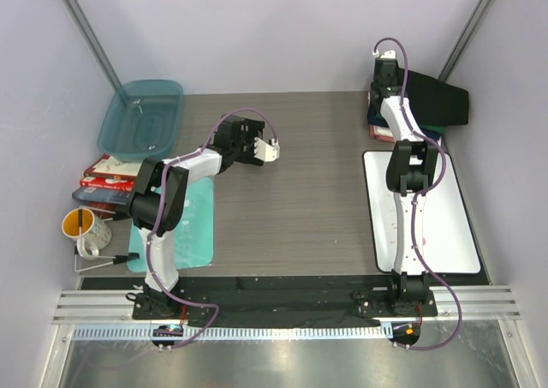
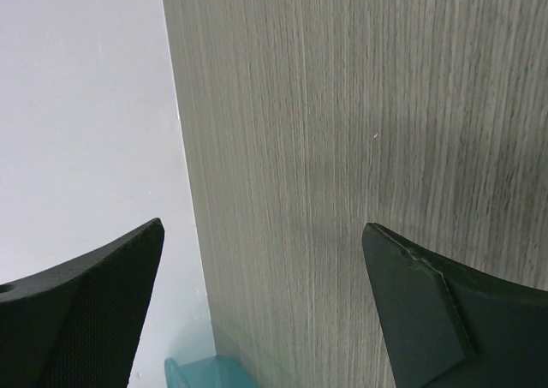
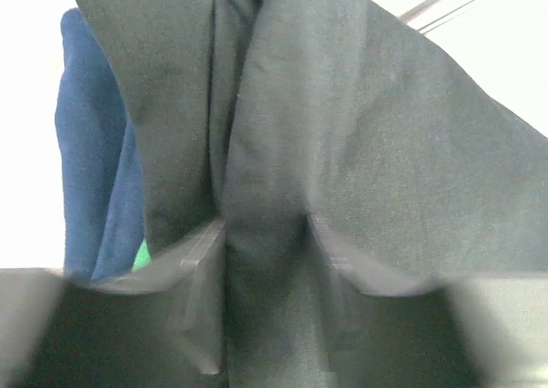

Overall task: Fold and stack the t-shirts
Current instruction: Put the neatly folded tshirt into the corner of the board with the right arm

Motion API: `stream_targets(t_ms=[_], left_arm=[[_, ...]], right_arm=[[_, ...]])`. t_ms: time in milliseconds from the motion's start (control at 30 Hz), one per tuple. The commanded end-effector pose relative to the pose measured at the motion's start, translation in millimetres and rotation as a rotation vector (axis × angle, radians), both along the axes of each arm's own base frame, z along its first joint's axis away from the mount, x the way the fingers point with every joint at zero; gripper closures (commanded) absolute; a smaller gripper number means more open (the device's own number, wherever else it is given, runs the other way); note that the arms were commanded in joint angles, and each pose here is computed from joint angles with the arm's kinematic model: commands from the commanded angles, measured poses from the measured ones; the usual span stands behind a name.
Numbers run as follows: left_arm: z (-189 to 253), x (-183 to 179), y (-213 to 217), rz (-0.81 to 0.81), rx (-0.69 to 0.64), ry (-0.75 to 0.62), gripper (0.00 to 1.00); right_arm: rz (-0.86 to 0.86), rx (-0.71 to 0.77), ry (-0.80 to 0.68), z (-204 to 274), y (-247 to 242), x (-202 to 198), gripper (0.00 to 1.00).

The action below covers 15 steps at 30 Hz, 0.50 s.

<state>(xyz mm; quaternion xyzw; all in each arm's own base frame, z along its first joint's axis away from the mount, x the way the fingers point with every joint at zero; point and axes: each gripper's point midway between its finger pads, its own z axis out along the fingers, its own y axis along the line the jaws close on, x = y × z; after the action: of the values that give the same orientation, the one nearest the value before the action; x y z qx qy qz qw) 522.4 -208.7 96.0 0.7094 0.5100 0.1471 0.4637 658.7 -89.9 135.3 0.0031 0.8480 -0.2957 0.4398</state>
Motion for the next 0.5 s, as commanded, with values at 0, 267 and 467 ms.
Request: stream_targets(t_ms=[0, 267, 467], left_arm=[[20, 5, -1, -0.003, -0.009, -0.033, 0.02], [22, 10, -3, -0.011, 0.005, -0.032, 0.02], [25, 15, -6, -0.021, 0.010, -0.041, 0.02]], right_arm=[[0.015, 0.031, -0.037, 5, 3, 9, 0.76], [0.144, 0.098, -0.037, 13, 27, 14, 0.99], [0.248, 0.168, -0.009, 19, 65, -1, 0.99]])
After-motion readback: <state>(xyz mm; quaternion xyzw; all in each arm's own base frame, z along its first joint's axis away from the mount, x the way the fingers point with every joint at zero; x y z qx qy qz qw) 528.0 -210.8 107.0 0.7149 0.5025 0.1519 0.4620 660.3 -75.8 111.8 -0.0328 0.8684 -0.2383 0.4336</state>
